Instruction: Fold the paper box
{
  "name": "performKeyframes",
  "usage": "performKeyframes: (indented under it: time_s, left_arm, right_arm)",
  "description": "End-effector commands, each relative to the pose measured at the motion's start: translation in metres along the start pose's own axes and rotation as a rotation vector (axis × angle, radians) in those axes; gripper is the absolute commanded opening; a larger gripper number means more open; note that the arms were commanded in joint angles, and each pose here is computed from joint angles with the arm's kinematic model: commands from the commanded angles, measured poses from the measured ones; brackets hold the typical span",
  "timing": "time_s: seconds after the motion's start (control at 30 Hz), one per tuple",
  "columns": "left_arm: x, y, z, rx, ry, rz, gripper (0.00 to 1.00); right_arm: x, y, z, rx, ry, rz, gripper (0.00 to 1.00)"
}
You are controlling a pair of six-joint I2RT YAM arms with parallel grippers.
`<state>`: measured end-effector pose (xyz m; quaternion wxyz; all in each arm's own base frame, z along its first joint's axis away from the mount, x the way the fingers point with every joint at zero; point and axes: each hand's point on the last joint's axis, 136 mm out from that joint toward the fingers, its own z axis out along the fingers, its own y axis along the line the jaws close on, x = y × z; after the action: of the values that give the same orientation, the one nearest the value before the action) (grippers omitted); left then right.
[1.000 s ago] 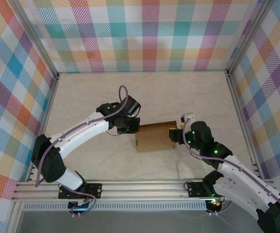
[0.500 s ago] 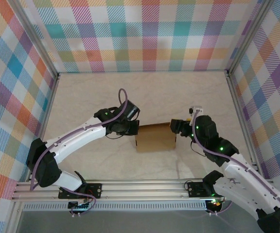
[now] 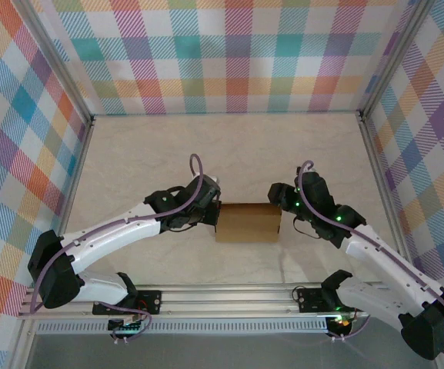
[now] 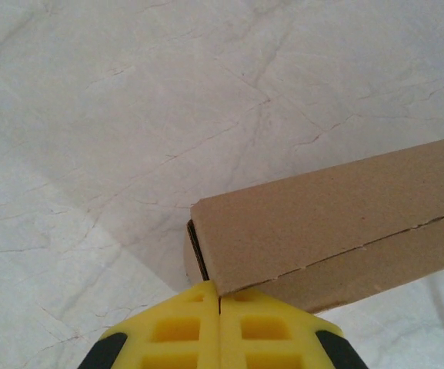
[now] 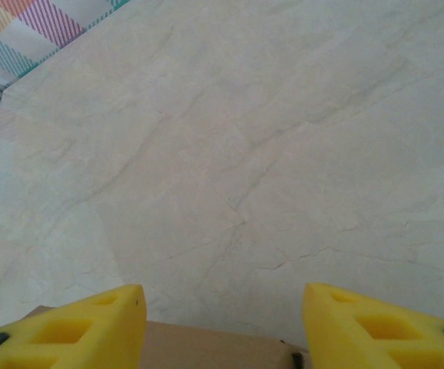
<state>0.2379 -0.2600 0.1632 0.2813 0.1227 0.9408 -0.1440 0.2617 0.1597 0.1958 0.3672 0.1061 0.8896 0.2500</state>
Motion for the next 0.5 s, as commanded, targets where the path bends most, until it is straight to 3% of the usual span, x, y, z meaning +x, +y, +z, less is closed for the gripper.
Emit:
performKeyframes:
  time_s: [0.0,0.47]
  left_arm:
    - [0.004,0.007,0.004,-0.082,-0.036,0.061,0.00]
    - [0.020,0.004,0.005,-0.120,-0.066,0.102,0.00]
  right_arm:
    - [0.017,-0.005,-0.003,-0.015,0.051,0.050,0.52]
    - [0.068,-0.042,0.003,0.018,0.151,0.179,0.47]
